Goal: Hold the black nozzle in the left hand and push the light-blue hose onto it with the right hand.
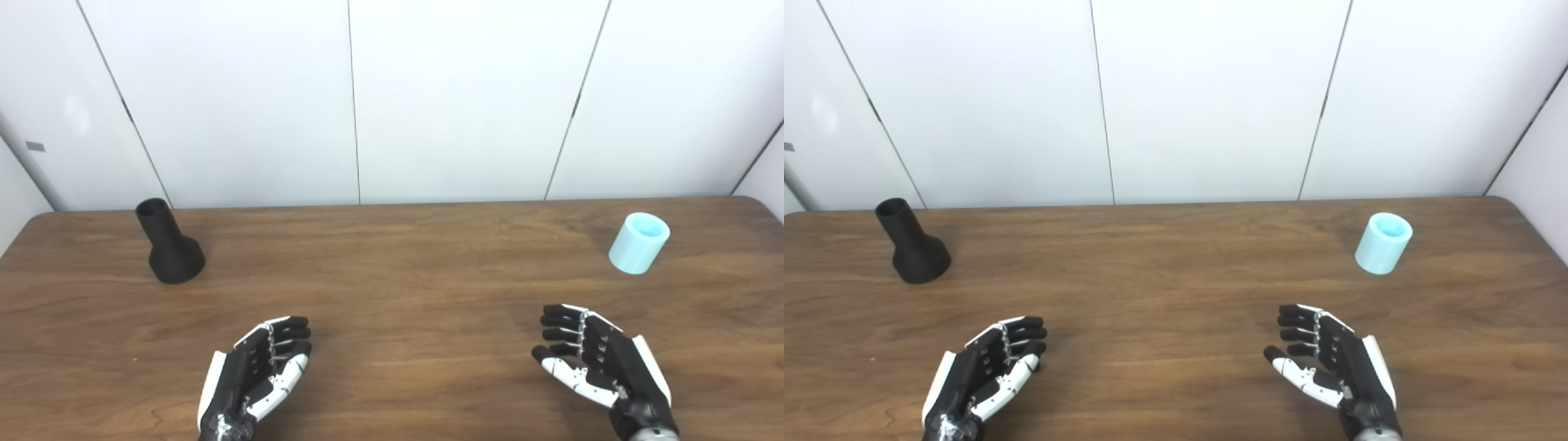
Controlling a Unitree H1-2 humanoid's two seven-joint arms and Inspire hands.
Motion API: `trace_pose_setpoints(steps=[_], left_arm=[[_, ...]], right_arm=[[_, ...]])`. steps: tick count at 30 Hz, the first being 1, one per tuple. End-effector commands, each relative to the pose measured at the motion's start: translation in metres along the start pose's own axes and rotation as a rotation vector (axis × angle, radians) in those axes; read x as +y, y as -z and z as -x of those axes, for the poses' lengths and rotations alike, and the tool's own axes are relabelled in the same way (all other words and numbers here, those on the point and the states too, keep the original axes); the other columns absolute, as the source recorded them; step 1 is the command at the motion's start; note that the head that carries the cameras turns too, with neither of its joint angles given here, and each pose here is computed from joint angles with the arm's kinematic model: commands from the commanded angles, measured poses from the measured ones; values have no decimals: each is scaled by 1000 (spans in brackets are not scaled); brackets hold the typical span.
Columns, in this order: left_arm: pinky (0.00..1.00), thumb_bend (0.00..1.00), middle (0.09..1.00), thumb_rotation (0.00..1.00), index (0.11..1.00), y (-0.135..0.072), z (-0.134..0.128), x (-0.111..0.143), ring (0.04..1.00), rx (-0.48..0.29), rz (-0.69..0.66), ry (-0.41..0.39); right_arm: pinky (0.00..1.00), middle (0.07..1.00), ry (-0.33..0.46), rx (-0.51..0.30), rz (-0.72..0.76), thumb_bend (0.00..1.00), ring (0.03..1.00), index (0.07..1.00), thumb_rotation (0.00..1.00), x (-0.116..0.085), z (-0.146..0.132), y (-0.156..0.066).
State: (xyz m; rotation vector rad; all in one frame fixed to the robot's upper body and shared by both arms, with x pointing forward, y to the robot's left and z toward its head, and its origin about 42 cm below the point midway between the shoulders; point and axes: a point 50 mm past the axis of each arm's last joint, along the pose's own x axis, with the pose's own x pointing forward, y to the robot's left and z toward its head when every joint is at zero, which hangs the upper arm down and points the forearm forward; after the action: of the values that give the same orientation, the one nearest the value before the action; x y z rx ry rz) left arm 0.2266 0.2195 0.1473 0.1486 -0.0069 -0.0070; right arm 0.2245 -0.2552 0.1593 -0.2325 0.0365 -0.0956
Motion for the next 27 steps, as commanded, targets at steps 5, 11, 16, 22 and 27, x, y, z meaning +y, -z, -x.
trace_pose_setpoints(steps=[5, 11, 16, 22, 27], left_arm=[[575, 316, 684, 156, 668, -3, 9, 2, 660, -23, 2, -3], [575, 311, 685, 144, 670, -4, 9, 2, 661, -26, -1, -2], [573, 314, 681, 145, 666, -4, 9, 2, 657, -26, -1, -4], [572, 319, 679, 153, 664, -6, 9, -2, 655, -21, 6, -7], [566, 297, 676, 95, 670, -7, 7, -14, 652, -30, -24, 8]], right_arm=[[616, 695, 4, -63, 7, 292, 681, 675, 3, -4, -2, -14], [615, 694, 0, -68, 10, 291, 680, 675, 9, -4, -2, -14], [611, 695, -1, -68, 8, 289, 679, 675, 13, -4, -2, -15], [612, 697, 1, -66, 10, 290, 680, 677, 8, -9, -2, -14], [625, 700, 5, -67, 3, 289, 687, 679, 5, -20, -5, -13]])
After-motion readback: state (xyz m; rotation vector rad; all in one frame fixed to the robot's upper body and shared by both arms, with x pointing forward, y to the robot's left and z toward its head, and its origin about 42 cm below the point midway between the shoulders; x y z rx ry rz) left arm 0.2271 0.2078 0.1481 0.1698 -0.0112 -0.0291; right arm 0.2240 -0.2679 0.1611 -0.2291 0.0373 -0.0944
